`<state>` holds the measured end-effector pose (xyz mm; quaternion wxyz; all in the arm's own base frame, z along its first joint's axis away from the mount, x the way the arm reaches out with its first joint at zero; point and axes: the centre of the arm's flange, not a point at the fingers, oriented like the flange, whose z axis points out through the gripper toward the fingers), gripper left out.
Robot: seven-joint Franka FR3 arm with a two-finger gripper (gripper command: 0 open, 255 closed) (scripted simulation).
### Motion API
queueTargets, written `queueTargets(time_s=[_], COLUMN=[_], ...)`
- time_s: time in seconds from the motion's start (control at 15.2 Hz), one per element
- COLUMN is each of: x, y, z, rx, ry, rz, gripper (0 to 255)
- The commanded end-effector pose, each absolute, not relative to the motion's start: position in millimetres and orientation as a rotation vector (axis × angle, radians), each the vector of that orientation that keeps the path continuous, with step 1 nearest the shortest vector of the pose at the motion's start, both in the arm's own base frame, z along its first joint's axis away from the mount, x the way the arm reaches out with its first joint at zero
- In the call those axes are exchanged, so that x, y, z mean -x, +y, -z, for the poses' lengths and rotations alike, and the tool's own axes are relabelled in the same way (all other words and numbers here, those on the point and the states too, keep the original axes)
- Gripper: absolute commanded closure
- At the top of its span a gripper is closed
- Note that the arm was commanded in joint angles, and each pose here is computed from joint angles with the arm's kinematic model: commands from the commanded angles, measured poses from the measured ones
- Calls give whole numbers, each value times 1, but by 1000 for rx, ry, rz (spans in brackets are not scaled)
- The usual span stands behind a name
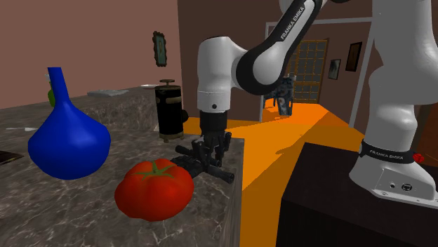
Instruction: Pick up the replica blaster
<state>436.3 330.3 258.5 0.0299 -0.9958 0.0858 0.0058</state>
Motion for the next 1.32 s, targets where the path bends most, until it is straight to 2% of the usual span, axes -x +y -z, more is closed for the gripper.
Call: queueTargets(time_s=[0.0,0.26,1.25], x=[-436,-436,-436], y=[330,331,331], z=[-259,-259,-338], rx=[3070,3070,3070], ry=[264,264,264], rz=[-17,-18,-18], gripper=[255,255,255])
